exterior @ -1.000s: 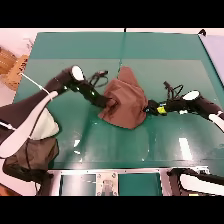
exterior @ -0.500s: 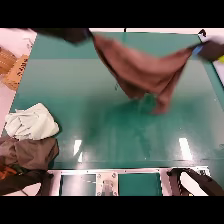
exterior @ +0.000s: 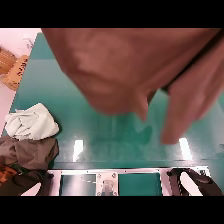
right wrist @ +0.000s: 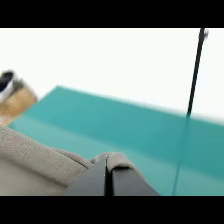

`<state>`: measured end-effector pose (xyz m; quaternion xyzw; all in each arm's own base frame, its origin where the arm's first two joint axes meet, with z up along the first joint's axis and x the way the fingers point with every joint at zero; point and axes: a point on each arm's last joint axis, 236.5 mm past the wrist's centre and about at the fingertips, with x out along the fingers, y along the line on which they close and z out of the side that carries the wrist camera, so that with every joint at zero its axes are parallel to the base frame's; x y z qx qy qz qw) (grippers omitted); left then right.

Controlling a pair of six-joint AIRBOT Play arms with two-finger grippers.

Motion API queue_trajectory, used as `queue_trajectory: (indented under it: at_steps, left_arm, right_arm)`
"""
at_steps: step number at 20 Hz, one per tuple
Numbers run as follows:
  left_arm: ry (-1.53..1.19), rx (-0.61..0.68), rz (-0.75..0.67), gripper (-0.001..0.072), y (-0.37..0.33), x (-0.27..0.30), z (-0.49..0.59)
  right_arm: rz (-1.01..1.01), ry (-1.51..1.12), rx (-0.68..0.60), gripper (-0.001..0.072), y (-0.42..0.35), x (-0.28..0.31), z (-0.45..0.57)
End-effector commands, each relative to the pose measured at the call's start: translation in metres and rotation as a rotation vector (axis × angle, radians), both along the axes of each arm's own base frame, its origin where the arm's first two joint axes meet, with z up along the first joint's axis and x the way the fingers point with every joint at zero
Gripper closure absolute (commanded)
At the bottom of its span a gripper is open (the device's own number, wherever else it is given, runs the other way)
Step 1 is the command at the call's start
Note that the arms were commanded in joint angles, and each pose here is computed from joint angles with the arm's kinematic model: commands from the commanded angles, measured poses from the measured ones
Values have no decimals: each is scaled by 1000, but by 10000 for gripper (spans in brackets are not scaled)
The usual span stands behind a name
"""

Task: Fold the shirts.

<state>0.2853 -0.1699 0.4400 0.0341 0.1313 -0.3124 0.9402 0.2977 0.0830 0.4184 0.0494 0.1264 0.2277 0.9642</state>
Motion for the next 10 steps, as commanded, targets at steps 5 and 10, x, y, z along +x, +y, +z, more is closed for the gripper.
queue_trajectory:
  at_steps: [5,10]
  left_arm:
    - [565,185,65,691,-16,92,-275]
    - [818,284,81,691,-23,128,-438]
  right_arm:
    - [137,578,92,696,45,68,-276]
    - [109,837,85,696,81,95,-429]
